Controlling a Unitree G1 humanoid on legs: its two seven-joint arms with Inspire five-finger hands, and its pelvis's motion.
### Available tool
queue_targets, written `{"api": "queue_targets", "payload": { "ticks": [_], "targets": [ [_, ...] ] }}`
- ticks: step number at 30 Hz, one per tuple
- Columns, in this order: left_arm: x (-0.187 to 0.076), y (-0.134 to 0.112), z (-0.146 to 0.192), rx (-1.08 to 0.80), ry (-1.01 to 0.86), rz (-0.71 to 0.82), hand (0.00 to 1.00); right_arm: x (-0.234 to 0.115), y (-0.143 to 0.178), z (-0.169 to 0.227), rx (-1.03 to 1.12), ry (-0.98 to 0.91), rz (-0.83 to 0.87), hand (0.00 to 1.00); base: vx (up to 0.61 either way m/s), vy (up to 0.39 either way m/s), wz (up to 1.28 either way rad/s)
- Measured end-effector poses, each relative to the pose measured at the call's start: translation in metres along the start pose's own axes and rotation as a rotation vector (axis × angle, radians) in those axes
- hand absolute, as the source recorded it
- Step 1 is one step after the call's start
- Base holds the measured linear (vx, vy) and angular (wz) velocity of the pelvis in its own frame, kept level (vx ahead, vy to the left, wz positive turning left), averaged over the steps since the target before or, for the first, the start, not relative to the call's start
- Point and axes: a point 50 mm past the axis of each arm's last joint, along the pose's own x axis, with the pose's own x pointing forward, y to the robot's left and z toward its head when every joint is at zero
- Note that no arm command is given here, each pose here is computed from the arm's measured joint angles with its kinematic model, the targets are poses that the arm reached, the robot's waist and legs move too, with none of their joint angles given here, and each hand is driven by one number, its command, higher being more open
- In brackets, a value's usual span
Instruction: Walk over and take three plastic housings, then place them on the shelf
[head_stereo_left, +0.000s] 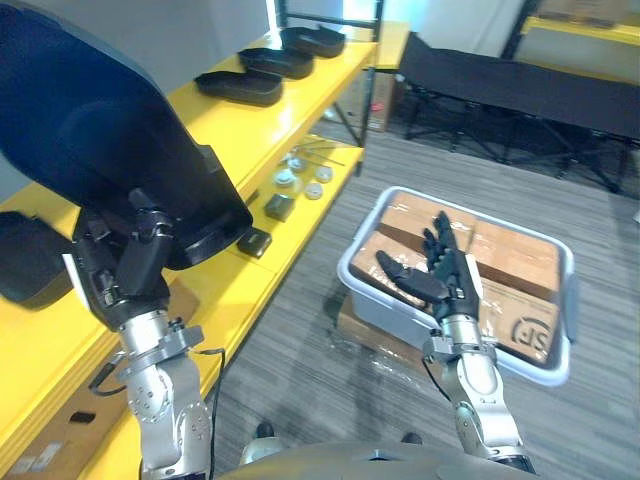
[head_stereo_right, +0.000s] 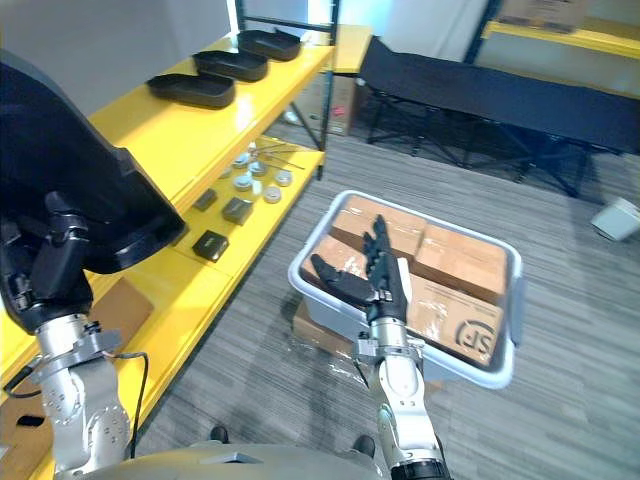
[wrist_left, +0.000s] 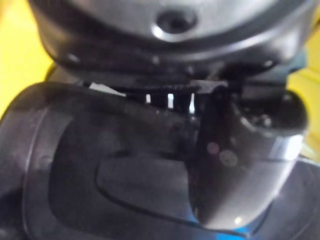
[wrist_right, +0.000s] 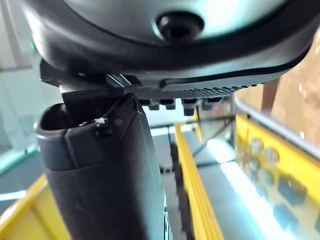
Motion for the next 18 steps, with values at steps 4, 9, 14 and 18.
{"api": "queue_targets", "payload": {
  "ticks": [4,9,14,18],
  "targets": [
    [-0.002,0.005,0.010,-0.013,-0.029,-0.041,0.00,0.015,0.018,0.002,-0.010,-0.020,0.069,1.00,0.01,0.017,0.63],
    [-0.013,0.028,0.022,-0.100,-0.034,-0.005,0.00,0.029,0.033,0.001,-0.082,-0.025,0.119,1.00,0.00,0.001,0.36],
    [-0.017,0.037,0.026,-0.113,-0.054,0.029,0.00,0.032,0.033,0.004,-0.078,-0.032,0.134,1.00,0.00,-0.006,0.00],
    [-0.011,0.027,0.025,-0.127,-0.070,-0.064,0.00,0.026,0.021,0.004,-0.063,-0.025,0.102,1.00,-0.03,-0.013,0.47]
  ]
}}
